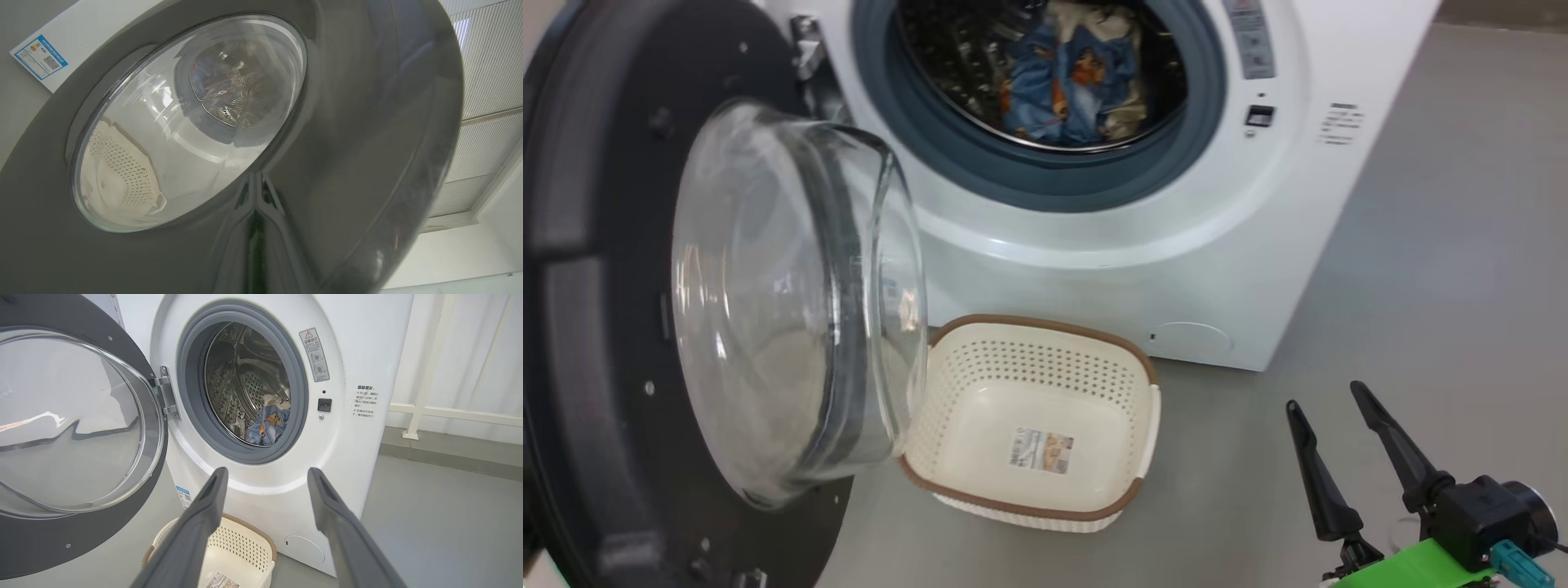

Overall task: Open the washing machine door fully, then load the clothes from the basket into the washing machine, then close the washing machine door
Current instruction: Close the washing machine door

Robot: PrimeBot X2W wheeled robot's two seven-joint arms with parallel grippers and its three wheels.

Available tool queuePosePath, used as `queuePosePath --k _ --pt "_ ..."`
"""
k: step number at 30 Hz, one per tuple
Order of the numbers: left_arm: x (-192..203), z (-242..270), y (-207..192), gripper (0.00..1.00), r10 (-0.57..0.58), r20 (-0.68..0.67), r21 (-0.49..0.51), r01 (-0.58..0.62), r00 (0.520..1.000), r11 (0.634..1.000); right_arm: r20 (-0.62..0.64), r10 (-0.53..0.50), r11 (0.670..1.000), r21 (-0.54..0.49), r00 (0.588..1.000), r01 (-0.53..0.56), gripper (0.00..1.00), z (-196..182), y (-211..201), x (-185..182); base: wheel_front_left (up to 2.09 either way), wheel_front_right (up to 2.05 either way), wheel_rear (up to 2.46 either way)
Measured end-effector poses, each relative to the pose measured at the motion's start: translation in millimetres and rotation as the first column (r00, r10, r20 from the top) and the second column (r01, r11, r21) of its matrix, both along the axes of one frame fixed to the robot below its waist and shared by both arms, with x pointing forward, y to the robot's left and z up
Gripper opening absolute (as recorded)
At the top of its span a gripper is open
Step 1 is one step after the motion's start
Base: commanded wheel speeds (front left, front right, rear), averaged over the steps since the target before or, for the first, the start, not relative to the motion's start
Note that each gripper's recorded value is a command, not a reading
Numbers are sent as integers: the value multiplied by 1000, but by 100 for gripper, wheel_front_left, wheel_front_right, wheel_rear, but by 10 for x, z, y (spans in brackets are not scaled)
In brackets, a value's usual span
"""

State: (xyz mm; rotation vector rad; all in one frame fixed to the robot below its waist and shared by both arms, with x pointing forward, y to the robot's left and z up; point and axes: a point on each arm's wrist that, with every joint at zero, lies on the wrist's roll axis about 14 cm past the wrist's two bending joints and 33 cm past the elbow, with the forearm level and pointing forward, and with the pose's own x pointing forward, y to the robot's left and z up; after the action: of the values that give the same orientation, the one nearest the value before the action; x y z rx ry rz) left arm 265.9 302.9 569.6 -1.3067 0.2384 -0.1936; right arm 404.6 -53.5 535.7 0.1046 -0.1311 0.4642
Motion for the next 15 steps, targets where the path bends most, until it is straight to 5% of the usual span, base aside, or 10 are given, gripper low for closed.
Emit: queuePosePath --k 15 --pt "459 -123 -836 0 -273 -2 -100 271 962 957 4 -174 985 1 985 174 100 14 -574 -185 0 0 0"
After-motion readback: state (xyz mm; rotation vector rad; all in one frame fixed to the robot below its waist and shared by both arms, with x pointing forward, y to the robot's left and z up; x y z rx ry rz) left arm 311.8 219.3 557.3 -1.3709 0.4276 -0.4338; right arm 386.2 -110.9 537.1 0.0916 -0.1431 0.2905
